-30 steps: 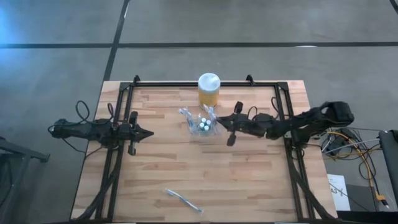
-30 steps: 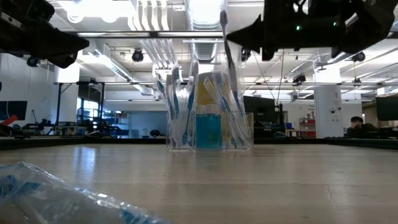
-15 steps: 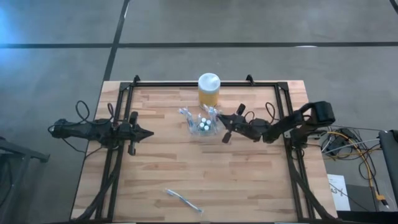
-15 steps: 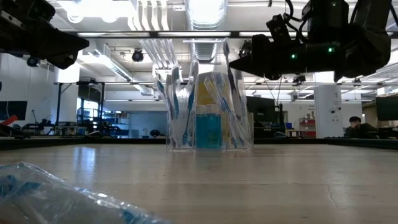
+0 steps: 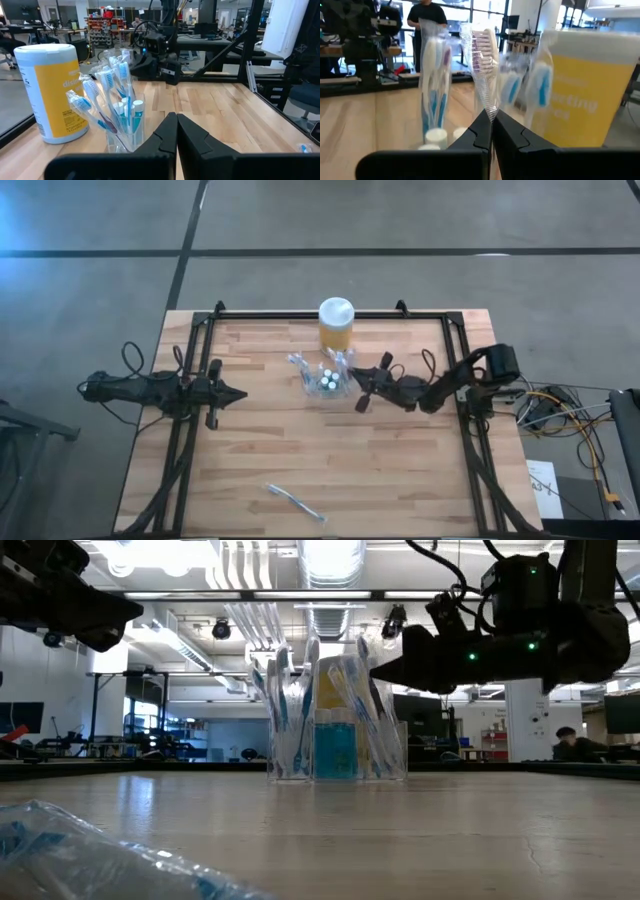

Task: Pick & Place toothbrushing station
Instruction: Put the violet toothbrush into the transparent organizer

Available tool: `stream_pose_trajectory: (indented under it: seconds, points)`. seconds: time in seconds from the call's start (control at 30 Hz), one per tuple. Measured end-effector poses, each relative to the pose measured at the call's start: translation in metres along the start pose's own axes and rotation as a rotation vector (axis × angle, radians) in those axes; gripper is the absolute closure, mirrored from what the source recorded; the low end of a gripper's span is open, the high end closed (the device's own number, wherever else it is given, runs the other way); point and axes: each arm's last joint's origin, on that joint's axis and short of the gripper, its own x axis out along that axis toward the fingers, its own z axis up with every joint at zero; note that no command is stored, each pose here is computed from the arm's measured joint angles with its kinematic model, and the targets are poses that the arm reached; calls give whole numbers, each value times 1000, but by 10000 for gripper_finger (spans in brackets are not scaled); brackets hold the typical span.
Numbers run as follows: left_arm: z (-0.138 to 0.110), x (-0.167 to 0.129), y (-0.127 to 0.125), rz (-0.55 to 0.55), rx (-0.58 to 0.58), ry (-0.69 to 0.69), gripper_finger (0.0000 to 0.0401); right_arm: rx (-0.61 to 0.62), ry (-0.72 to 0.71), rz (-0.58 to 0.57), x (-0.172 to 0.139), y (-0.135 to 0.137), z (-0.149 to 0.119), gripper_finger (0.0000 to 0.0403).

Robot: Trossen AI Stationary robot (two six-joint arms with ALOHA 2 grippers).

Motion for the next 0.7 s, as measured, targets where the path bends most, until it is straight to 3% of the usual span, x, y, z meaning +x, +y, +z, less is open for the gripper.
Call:
stream_pose_trajectory:
  seconds: [0.7]
  points:
    - [0,0,0,0,5,-1,394,49,96,15,-17,6,-18,394]
